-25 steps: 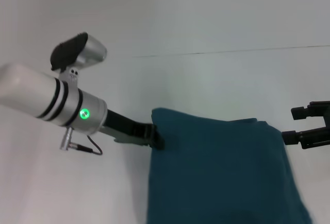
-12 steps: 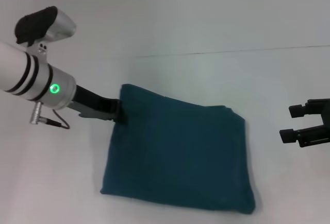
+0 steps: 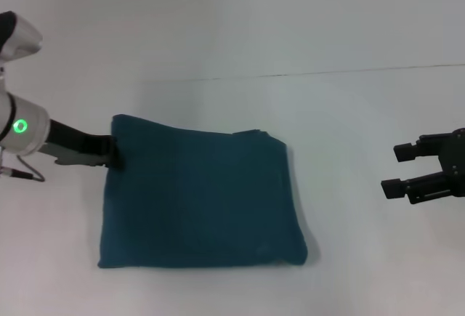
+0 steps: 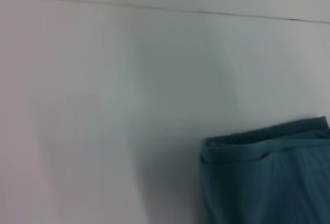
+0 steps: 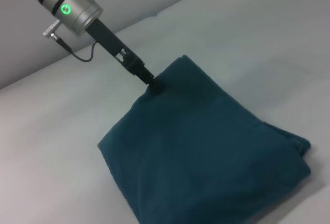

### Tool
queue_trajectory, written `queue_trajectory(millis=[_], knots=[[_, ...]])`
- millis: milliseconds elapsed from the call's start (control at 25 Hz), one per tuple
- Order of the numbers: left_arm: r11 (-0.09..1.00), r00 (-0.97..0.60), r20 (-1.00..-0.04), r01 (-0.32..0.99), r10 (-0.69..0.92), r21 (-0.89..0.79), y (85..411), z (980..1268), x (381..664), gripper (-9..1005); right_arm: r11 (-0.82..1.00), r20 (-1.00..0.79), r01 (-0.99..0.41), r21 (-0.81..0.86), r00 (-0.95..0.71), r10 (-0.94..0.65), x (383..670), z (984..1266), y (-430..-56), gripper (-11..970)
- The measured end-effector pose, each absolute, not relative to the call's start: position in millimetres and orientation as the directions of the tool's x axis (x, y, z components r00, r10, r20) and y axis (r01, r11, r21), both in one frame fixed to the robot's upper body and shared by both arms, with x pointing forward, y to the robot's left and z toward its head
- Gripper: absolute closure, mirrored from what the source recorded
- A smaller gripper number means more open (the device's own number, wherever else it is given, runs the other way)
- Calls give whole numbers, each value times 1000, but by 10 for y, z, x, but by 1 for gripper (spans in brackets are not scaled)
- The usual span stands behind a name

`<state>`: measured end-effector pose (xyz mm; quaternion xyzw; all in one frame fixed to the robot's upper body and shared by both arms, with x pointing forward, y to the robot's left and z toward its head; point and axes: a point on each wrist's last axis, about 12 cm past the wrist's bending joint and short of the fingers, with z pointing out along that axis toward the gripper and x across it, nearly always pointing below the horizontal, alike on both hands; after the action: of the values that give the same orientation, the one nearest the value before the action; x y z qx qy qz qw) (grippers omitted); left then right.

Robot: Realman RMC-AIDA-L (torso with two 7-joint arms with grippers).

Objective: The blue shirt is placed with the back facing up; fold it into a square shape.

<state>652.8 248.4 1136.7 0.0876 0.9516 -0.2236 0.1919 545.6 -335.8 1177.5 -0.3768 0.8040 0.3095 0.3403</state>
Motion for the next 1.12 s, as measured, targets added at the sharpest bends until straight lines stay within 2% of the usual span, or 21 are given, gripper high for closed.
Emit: queue_trajectory(millis=[360,720,920,1120], knots=[[895,-913,-403,227,59,-385,2589,11313,6485,910,520,-782,-822,232,-475,-403,5514,11798,-3294,29],[882,-901,-431,232,36,-411,2608,11382,6458,897,519,-774,-824,226,-476,-418,5539,11768,-3248,29],[855,-884,-466,257,20,-450,2702,11482,6362,719,510,-779,-831,220,-465,-422,5537,11752,-3221,28],[816,-828,-559,348,37,-462,2813,11673,6181,567,511,-783,-834,209,-456,-423,5553,11738,-3191,28]])
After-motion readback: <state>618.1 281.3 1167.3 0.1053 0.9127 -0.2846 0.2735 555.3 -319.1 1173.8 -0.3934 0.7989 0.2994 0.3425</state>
